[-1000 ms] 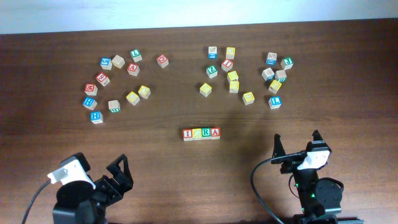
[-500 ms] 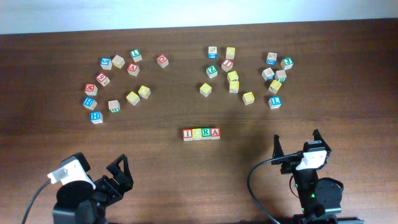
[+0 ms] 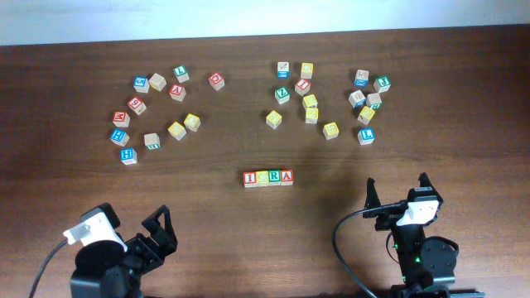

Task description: Spell out ICRA

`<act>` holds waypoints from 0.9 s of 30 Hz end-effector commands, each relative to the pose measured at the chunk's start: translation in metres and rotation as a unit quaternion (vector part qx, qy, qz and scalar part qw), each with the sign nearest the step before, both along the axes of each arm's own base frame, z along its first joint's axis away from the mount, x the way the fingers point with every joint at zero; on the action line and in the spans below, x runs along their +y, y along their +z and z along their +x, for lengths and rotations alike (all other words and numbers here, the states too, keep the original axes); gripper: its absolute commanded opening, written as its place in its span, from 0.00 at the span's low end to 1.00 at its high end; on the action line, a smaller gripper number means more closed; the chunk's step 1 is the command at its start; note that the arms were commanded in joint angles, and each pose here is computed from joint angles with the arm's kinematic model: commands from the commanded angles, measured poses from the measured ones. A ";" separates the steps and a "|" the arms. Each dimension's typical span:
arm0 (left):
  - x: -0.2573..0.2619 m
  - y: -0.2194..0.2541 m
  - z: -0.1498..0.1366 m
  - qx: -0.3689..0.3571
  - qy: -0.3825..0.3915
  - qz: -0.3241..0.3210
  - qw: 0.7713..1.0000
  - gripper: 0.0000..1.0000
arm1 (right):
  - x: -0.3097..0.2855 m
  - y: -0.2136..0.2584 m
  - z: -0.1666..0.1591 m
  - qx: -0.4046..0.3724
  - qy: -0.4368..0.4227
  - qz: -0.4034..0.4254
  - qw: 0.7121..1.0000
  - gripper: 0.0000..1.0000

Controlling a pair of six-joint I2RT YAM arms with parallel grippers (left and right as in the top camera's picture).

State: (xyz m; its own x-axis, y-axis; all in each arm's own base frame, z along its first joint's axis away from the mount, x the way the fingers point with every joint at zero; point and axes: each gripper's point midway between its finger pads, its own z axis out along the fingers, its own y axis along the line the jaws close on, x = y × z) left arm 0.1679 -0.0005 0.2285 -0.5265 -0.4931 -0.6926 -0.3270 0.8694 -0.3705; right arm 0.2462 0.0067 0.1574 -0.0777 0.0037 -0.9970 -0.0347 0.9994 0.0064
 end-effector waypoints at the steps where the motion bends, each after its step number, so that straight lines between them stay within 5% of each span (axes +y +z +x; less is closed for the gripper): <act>1: 0.003 -0.001 -0.001 0.000 0.010 0.000 1.000 0.99 | -0.003 -0.001 0.000 0.000 -0.007 0.006 1.000 0.98; 27: 0.005 -0.013 -0.010 0.031 0.010 0.005 0.999 0.99 | -0.003 -0.001 0.000 0.000 -0.007 0.006 1.000 0.98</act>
State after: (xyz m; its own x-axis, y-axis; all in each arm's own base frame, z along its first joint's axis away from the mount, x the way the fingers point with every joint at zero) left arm 0.1653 0.0001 0.2252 -0.5379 -0.4910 -0.6852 -0.3334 0.8705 -0.3621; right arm 0.2462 0.0067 0.1575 -0.0769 0.0037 -0.9970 -0.0347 0.9994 0.0064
